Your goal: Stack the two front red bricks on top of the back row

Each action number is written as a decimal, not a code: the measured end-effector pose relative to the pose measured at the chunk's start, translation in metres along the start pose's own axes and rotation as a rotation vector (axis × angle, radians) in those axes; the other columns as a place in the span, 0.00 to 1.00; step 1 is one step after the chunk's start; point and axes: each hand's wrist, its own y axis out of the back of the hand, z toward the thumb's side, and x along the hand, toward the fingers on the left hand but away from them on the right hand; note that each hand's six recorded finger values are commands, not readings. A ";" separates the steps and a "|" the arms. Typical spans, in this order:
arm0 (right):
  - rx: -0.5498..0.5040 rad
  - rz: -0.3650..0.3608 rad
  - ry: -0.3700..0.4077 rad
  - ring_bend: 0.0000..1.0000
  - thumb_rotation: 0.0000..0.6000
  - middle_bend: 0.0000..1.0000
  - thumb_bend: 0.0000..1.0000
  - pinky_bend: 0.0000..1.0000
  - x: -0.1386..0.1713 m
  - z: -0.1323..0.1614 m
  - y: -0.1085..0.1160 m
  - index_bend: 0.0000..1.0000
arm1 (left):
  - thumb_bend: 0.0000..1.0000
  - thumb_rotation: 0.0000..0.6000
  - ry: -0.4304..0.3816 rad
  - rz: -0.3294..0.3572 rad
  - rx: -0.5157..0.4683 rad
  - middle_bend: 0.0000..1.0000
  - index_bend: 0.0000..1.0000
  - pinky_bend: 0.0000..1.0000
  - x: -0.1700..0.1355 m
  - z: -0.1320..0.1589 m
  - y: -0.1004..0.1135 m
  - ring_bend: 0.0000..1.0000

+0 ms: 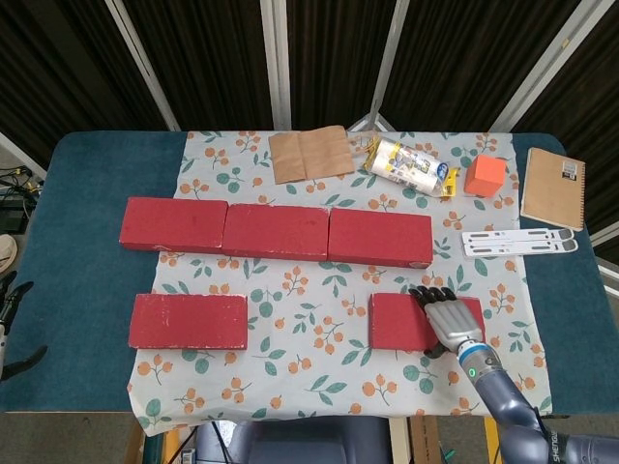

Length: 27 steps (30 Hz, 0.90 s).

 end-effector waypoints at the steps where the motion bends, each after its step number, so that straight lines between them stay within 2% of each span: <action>1: 0.000 -0.004 -0.003 0.14 1.00 0.15 0.20 0.00 0.000 -0.001 0.001 0.00 | 0.16 1.00 0.000 -0.001 0.000 0.04 0.16 0.06 0.000 0.000 0.000 0.00; 4: -0.004 -0.011 -0.004 0.19 1.00 0.21 0.20 0.00 0.000 -0.002 0.003 0.01 | 0.16 1.00 -0.001 -0.004 0.002 0.04 0.17 0.06 0.000 0.001 -0.001 0.00; 8: -0.005 -0.026 -0.006 0.23 1.00 0.26 0.20 0.00 -0.001 -0.002 0.005 0.08 | 0.16 1.00 -0.005 -0.012 0.003 0.04 0.18 0.06 0.000 0.002 -0.002 0.00; 18: -0.006 -0.043 -0.007 0.27 1.00 0.30 0.20 0.00 -0.001 -0.003 0.009 0.20 | 0.16 1.00 -0.002 -0.019 0.005 0.04 0.20 0.06 0.000 0.002 -0.003 0.00; 27: -0.008 -0.124 0.002 0.27 1.00 0.31 0.20 0.00 0.006 0.000 0.039 0.23 | 0.16 1.00 -0.004 -0.015 0.002 0.04 0.21 0.06 0.000 0.002 -0.002 0.00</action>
